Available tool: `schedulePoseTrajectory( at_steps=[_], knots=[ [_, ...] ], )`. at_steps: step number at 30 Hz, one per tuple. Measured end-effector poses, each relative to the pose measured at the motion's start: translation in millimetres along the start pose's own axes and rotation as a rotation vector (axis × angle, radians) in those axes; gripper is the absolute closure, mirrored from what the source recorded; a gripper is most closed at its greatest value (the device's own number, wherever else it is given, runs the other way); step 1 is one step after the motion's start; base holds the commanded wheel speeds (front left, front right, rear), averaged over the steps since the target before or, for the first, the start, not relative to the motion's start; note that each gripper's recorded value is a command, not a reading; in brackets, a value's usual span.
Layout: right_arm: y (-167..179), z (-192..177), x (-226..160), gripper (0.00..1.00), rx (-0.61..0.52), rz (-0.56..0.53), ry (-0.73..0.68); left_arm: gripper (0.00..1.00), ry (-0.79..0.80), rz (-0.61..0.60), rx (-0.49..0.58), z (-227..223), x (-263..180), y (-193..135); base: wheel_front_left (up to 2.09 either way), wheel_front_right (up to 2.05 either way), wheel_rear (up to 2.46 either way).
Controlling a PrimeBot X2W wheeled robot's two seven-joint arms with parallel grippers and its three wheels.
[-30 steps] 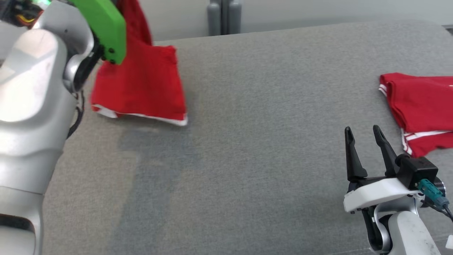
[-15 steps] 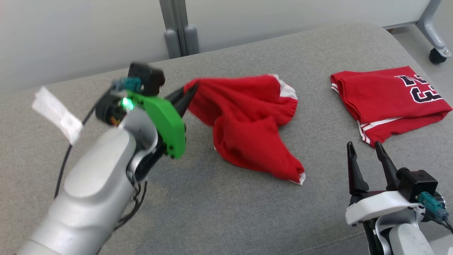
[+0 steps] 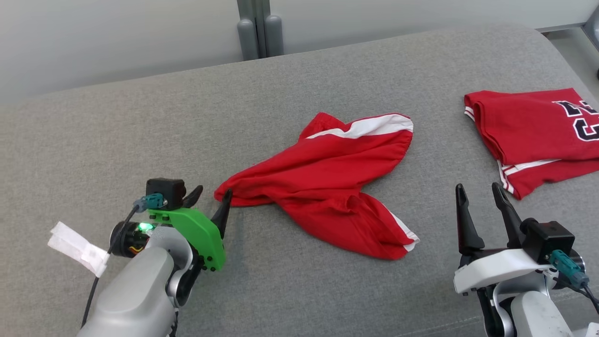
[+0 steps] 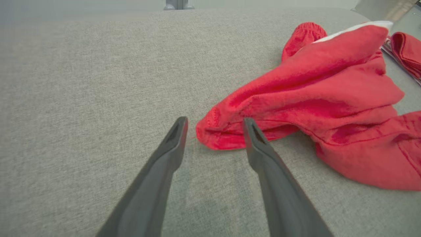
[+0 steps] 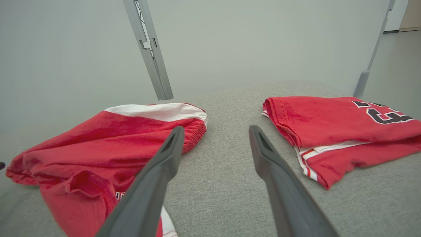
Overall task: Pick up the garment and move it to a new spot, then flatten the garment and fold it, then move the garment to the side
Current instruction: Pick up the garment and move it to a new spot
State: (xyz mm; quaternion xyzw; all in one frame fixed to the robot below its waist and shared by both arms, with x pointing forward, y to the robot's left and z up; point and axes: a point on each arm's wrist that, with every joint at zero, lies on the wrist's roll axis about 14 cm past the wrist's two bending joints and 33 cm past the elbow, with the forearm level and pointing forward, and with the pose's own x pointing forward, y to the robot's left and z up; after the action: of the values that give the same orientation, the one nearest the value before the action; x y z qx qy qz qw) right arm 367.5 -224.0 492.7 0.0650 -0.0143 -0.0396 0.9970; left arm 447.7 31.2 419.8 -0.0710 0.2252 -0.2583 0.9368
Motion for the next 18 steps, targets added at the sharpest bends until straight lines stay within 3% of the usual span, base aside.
schedulePoseTrajectory(
  at_steps=[11, 18],
  knots=[
    [15.2, 11.0, 3.2, 0.00, -0.014, 0.049, -0.029, 0.00, -0.276, 0.049, -0.021, 54.5, -20.9, -1.0, 0.00, 0.00, 0.00],
    [27.0, 27.4, 6.5, 0.00, -0.058, 0.087, -0.063, 0.00, -0.426, 0.132, -0.024, 79.4, -59.5, 6.7, 0.00, 0.00, 0.00]
  ],
)
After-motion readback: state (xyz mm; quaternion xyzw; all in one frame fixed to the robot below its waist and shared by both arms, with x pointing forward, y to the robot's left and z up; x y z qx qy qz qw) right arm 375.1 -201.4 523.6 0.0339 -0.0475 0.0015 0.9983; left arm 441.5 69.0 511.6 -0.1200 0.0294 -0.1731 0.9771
